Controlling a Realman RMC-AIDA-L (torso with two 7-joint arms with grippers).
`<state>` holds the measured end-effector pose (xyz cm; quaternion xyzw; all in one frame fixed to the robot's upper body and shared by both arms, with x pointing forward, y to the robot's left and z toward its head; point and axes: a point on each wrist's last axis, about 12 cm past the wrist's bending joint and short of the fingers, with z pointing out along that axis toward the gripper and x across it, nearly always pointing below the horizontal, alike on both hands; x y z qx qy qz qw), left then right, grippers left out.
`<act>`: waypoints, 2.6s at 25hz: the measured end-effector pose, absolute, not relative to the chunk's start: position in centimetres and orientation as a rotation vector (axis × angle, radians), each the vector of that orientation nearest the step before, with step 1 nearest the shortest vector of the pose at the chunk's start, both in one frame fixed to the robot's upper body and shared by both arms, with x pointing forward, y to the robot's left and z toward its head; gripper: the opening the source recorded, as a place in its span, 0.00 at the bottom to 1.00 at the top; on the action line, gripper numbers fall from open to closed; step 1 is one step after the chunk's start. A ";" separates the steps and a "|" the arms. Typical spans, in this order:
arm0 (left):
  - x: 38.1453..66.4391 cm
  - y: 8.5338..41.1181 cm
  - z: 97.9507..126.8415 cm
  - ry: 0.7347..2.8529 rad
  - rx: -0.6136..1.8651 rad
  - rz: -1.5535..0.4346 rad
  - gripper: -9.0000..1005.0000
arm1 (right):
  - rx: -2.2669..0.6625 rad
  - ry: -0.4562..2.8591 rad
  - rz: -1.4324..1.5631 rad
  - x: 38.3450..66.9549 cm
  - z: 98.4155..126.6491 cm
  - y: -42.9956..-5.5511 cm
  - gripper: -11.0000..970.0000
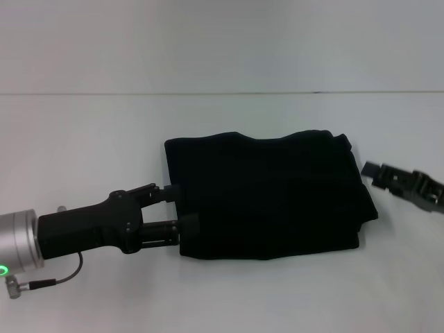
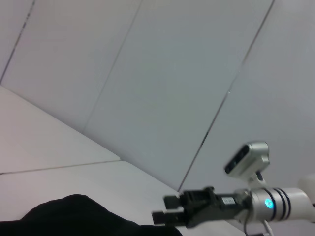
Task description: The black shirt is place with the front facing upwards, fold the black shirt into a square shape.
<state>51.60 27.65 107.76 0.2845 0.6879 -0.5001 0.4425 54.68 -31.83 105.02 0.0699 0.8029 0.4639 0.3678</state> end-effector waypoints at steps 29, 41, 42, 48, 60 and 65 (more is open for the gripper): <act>51.2 28.2 107.3 1.723 0.659 -1.227 0.92 | -0.181 2.117 1.156 52.8 104.2 -30.6 0.52; 51.2 28.3 107.2 1.744 0.635 -1.233 0.92 | -0.291 2.091 1.088 51.9 103.9 -31.5 0.13; 51.2 28.3 107.2 1.744 0.634 -1.233 0.92 | -0.301 2.088 1.086 51.7 103.8 -31.6 0.12; 51.3 28.3 107.1 1.746 0.618 -1.221 0.92 | -0.404 2.100 1.051 50.6 103.1 -31.7 0.06; 51.6 28.1 107.1 1.754 0.613 -1.206 0.92 | -0.479 2.105 0.960 50.3 102.4 -32.0 0.08; 51.7 28.1 107.0 1.758 0.610 -1.202 0.92 | -0.418 2.063 0.958 50.4 103.0 -32.8 0.10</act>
